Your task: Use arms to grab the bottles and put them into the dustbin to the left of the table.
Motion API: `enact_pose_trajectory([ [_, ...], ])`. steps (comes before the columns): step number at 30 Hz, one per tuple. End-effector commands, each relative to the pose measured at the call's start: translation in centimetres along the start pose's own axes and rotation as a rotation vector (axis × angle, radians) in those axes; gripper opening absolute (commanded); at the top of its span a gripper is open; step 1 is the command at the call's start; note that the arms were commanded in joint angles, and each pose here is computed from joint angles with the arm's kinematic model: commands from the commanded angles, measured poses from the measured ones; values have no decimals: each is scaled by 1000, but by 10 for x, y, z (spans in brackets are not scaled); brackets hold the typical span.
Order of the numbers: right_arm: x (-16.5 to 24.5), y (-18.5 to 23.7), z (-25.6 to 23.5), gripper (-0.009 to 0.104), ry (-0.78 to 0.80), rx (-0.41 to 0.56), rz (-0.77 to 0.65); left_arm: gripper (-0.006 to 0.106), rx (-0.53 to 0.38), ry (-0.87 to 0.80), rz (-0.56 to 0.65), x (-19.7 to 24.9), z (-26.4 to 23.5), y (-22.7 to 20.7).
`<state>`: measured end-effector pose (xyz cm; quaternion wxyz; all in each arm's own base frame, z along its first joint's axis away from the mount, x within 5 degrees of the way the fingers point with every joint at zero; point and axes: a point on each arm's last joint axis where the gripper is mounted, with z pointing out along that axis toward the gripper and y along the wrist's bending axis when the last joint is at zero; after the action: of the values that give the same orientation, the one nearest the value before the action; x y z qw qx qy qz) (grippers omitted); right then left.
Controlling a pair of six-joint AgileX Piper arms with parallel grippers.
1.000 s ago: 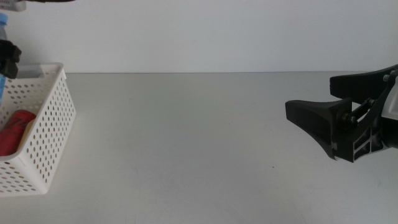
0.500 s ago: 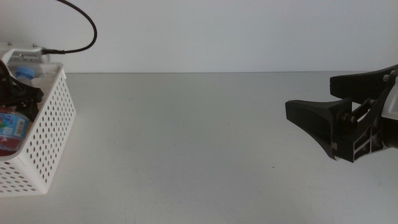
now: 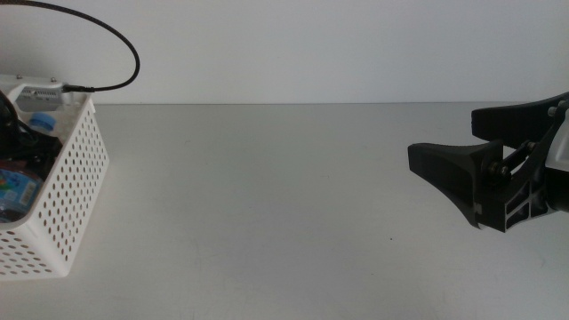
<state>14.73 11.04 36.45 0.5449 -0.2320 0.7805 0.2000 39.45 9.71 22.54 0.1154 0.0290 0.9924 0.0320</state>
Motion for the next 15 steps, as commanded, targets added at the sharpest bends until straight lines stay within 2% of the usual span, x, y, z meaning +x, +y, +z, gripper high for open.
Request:
enact_pose_trajectory([
  [1,-14,1,-6,75,-98,-6,-24,90,11,-110,-50,-9,-38,-2],
  [2,-14,1,-6,75,-98,-6,-24,94,13,-110,-68,-9,-42,-1],
  [10,-14,1,-6,75,-98,-6,-24,93,4,-183,-146,-4,-94,-4],
  [12,-14,1,-6,75,-98,-6,-24,93,15,-201,-176,1,-109,-6],
  [15,-14,1,-6,75,-98,-6,-24,93,59,-222,-154,10,-135,-20],
])
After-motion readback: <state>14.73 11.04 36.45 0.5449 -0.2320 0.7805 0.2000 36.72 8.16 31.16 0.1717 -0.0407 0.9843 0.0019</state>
